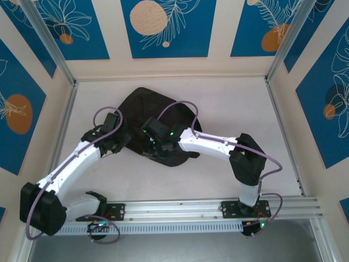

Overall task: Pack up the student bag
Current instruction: Zip the student bag at the center of the table.

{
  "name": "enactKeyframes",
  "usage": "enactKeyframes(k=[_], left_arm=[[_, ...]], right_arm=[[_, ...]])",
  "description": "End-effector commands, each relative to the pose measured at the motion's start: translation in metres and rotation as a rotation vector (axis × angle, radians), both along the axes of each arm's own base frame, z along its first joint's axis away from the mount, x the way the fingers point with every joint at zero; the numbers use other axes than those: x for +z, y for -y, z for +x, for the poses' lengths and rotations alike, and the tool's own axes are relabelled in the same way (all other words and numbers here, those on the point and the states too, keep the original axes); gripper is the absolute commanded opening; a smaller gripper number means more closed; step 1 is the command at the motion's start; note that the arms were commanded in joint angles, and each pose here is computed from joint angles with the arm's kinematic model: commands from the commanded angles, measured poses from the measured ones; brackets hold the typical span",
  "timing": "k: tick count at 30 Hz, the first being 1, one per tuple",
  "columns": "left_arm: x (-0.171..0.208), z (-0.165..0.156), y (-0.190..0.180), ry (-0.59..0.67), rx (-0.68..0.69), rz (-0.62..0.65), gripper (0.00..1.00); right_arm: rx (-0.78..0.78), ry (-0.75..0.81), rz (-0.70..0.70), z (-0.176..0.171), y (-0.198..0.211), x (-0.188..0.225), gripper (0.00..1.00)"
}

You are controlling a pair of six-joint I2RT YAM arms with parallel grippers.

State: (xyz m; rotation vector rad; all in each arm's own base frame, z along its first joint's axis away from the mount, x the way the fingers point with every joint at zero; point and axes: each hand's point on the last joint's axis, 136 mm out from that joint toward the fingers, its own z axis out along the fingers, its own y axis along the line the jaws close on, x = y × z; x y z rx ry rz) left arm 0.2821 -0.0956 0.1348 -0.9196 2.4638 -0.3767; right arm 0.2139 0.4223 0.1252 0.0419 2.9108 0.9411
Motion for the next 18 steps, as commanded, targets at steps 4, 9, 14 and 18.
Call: enactKeyframes(k=[4,9,14,18], left_arm=[[-0.008,0.023,-0.007,0.038,0.028,0.037,0.31],[-0.008,0.035,-0.011,0.035,0.024,0.079,0.13],[-0.016,0.035,-0.019,0.006,0.037,0.105,0.08],[-0.019,0.035,-0.022,-0.005,0.04,0.116,0.07]], right_arm=[[0.016,-0.007,0.019,0.0,0.017,0.009,0.0],[0.032,-0.03,-0.008,-0.004,0.038,0.003,0.0],[0.051,-0.059,-0.021,-0.008,0.062,0.0,0.0],[0.053,-0.066,-0.015,-0.012,0.084,0.002,0.0]])
